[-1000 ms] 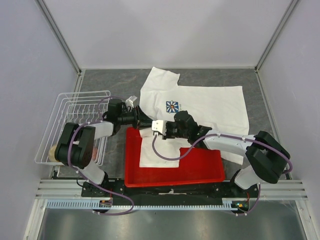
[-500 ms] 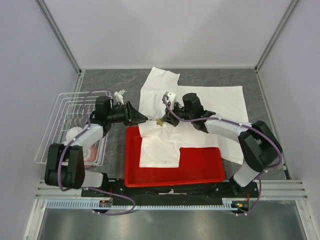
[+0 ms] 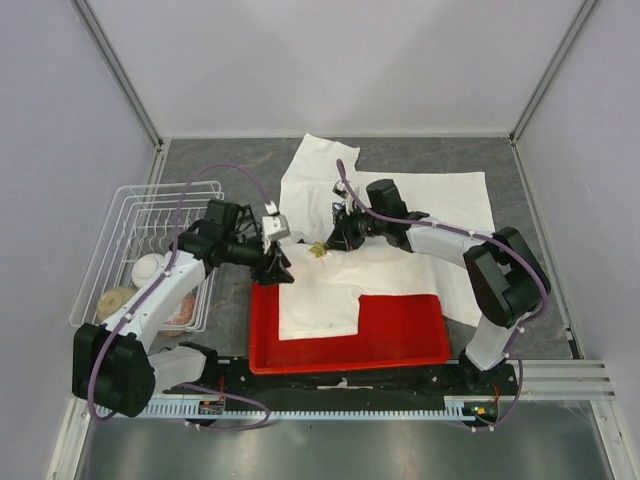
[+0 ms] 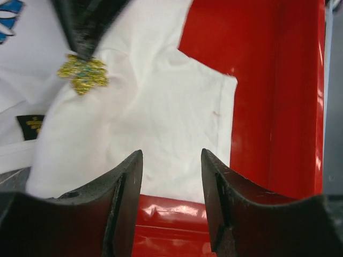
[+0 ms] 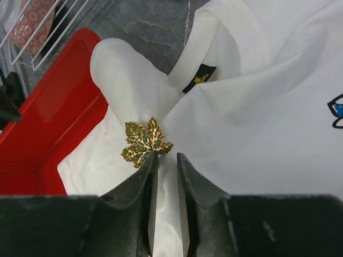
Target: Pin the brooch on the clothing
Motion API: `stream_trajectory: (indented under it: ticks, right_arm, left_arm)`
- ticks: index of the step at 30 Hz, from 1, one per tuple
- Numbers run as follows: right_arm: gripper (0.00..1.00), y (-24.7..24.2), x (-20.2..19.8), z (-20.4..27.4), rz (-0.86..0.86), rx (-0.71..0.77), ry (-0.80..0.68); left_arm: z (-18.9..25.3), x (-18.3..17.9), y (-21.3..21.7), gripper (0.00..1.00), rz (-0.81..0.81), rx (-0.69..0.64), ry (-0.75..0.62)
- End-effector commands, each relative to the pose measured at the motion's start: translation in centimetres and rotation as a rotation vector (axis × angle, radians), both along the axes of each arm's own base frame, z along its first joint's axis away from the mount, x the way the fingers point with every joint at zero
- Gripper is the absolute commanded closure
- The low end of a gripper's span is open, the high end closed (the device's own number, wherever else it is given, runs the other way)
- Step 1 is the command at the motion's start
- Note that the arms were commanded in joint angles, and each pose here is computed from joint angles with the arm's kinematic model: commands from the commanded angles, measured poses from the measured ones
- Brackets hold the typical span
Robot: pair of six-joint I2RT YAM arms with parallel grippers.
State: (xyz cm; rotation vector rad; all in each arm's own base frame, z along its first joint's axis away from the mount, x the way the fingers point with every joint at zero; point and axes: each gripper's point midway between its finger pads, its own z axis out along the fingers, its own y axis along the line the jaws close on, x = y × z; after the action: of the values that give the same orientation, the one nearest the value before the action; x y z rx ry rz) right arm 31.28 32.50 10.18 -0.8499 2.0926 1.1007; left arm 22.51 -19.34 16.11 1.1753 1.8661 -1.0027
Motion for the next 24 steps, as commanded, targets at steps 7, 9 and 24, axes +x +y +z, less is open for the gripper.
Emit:
stream_trajectory:
  ticks: [7, 9, 24]
  right_arm:
    - [0.45, -1.3, 4.9, 4.3, -0.086, 0.015, -0.018]
    - [0.44, -1.8, 5.9, 3.4, -0.103, -0.032, -0.029]
    - [0.51, -6.7, 12.0, -5.7, -0.22, -0.469, -0.066]
  left_arm:
    - [-6.0, -3.9, -1.7, 0.4, -0.384, 0.264, -0.27]
    - [-6.9, -3.2, -2.0, 0.39, -0.392, 0.295, -0.285]
    - [-13.7, -3.5, -1.0, 0.56, -0.536, 0.582, -0.242]
